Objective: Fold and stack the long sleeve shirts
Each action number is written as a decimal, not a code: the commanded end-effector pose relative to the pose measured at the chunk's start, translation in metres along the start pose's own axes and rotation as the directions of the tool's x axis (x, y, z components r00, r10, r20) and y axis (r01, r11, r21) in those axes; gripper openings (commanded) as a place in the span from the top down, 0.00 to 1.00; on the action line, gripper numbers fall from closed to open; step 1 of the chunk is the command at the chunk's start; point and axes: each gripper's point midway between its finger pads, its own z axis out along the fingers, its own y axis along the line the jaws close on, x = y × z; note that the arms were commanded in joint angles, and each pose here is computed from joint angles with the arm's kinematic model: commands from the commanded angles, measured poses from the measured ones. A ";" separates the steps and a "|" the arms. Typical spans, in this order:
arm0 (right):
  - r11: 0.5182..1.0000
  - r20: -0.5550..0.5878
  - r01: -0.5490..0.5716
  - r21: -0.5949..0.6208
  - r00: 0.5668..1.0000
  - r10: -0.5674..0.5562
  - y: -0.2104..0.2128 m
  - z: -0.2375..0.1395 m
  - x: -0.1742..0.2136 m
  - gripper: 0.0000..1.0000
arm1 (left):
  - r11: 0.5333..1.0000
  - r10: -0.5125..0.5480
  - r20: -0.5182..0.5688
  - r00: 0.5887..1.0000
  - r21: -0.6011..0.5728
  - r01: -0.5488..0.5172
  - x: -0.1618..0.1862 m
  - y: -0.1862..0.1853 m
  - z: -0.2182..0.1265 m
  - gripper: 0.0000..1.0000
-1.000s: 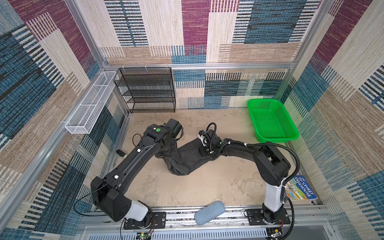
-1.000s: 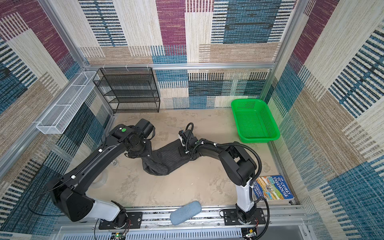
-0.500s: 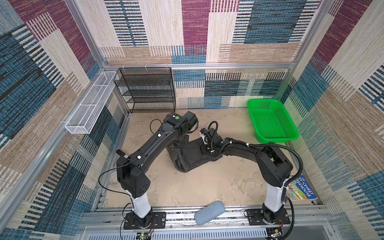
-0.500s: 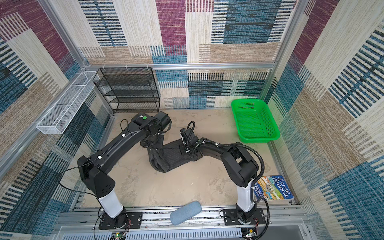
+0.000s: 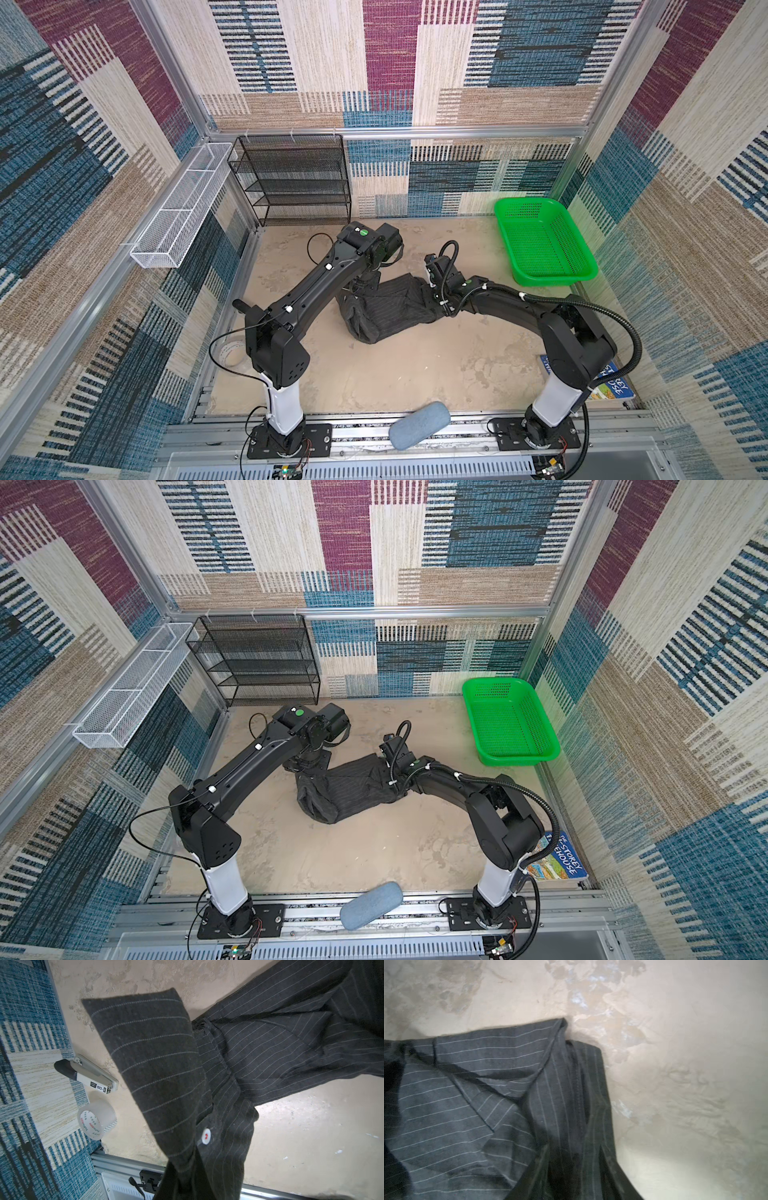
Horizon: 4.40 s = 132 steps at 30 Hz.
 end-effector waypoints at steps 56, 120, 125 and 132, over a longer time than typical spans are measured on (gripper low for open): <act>0.941 -0.072 -0.212 -0.263 0.977 0.200 0.032 0.010 0.020 0.49 | 0.970 0.210 -0.012 0.978 -0.119 -0.210 -0.006 -0.051 0.008 0.97; 0.967 -0.171 -0.255 0.007 0.952 0.252 0.010 -0.016 0.120 0.80 | 0.671 -0.331 -0.157 0.931 0.654 0.349 0.036 -0.127 0.135 0.97; 0.984 -0.077 -0.173 0.039 0.981 0.175 -0.023 -0.013 0.064 0.80 | 0.664 -0.359 -0.158 0.920 0.650 0.371 0.065 -0.130 0.119 0.95; 0.995 -0.009 -0.093 -0.040 0.996 0.093 -0.002 -0.046 0.007 0.77 | 0.667 -0.446 0.009 0.895 0.670 0.326 0.044 -0.092 0.053 0.81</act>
